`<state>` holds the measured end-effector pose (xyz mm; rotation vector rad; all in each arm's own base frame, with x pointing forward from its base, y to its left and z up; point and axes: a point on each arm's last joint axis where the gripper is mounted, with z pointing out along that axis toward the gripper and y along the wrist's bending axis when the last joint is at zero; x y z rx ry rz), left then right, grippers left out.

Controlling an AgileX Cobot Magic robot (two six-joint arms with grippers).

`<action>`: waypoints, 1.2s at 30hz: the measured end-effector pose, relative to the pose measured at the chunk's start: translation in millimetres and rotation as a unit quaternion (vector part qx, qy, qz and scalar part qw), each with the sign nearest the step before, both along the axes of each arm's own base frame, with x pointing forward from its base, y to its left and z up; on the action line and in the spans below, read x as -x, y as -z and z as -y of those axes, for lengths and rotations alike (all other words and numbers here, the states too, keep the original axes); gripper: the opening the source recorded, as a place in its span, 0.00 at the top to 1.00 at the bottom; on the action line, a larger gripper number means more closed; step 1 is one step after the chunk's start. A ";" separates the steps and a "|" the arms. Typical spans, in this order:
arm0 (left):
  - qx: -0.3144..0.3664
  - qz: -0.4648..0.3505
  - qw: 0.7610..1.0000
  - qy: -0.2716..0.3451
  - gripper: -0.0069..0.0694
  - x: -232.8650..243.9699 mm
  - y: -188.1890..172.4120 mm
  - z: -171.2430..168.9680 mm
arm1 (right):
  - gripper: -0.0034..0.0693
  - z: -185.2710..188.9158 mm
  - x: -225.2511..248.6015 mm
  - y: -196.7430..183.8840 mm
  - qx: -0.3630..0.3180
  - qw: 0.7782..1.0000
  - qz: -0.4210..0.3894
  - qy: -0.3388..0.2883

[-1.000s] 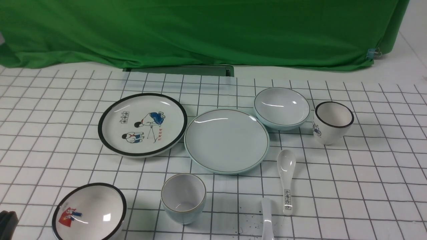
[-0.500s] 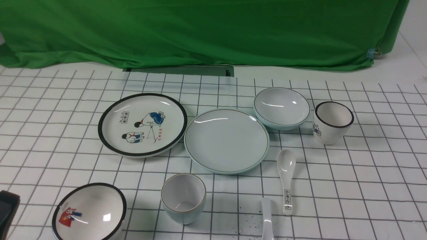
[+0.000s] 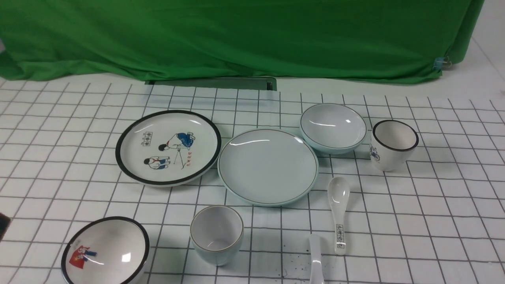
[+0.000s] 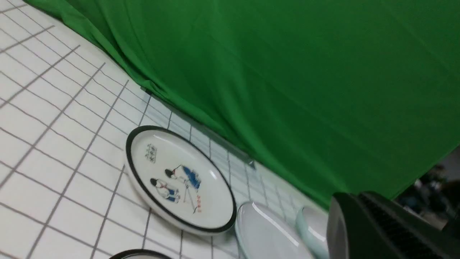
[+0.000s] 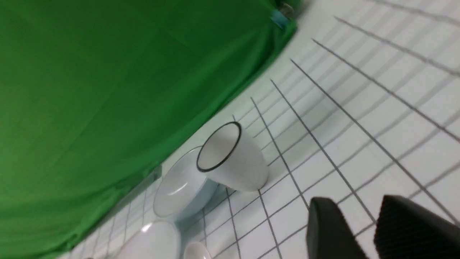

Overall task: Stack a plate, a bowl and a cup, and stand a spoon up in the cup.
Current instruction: Use the right arm to grab a blue rice bowl

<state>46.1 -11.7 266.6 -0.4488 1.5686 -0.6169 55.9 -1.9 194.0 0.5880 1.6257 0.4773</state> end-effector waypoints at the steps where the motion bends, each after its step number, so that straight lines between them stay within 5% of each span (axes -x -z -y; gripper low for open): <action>1: -0.011 -0.009 1.000 0.003 0.95 -0.4 -4.0 0.4 | 0.65 -0.2 -0.2 -1.8 0.009 1.000 0.000 -0.003; 7: -0.213 -0.183 0.956 0.078 0.95 -38.2 -64.4 3.4 | 0.93 -3.8 -19.7 -64.3 0.217 0.974 -0.013 -0.059; 12: -0.293 -0.275 0.901 0.161 0.95 -77.2 -86.6 6.1 | 0.94 -6.2 -53.8 -117.8 0.328 0.937 -0.070 -0.098; 15: -0.320 -0.301 0.874 0.206 0.95 -105.3 -94.8 12.9 | 0.94 -7.3 -84.3 -147.0 0.397 0.895 -0.145 -0.142; 27: -0.443 -0.311 0.775 0.326 0.95 -205.8 -110.7 87.2 | 0.94 -48.7 -202.7 -173.0 0.448 0.778 -0.313 -0.309; 36: -0.453 -0.291 0.769 0.343 0.95 -247.2 -108.2 121.0 | 0.94 -72.6 -288.0 -168.0 0.451 0.750 -0.346 -0.338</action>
